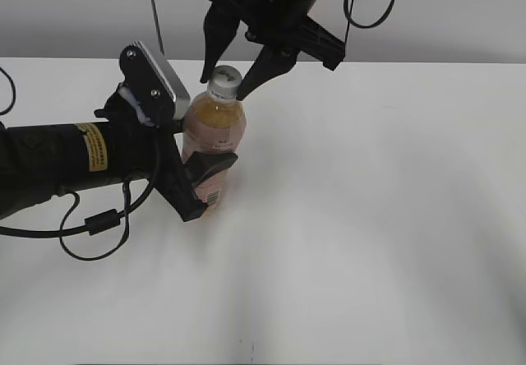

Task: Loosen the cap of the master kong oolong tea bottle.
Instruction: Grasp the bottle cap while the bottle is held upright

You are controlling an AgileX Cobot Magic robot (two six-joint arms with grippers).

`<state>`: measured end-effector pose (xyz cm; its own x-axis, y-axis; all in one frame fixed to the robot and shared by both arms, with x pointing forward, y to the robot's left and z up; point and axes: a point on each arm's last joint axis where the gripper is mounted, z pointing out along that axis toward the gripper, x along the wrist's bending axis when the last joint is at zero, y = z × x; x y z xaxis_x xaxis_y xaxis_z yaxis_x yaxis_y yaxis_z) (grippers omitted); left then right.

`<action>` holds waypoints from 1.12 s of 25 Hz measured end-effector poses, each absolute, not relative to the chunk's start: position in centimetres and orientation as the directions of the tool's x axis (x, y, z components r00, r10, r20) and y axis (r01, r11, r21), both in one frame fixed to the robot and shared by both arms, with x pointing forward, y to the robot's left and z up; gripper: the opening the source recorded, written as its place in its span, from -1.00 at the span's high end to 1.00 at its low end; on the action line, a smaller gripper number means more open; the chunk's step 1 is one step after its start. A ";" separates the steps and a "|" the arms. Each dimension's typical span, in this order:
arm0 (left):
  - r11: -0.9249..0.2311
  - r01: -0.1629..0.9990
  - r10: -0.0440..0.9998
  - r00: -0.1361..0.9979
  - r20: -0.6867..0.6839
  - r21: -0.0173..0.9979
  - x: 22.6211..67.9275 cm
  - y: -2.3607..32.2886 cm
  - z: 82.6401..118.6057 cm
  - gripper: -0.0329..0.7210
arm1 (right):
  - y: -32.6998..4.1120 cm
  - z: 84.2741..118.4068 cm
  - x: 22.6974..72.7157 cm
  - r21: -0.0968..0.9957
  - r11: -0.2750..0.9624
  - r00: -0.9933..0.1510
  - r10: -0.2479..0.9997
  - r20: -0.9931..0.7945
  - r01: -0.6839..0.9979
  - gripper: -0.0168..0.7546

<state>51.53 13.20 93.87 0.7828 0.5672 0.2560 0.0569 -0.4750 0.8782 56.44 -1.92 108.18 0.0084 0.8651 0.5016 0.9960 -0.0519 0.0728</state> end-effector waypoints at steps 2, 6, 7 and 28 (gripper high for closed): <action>-0.476 0.057 0.567 0.783 0.256 0.878 51.5 13.2 93.9 -0.17 | -1.9 108.2 56.4 0.087 -0.029 -0.019 0.867 0.499 0.996 0.22; -0.476 0.057 0.567 0.783 0.256 0.878 51.5 13.2 93.9 -0.17 | -1.9 108.2 56.4 0.149 0.080 -0.143 0.865 0.482 0.986 0.22; -0.476 0.057 0.567 0.783 0.256 0.878 51.5 13.2 93.9 -0.17 | -2.0 108.2 56.5 0.173 0.123 -0.192 0.860 0.473 0.977 0.22; -0.482 0.058 0.565 0.783 0.260 0.874 51.5 13.2 93.8 -0.17 | -2.2 108.1 56.7 0.452 0.877 -0.980 -0.090 -0.175 -0.161 0.23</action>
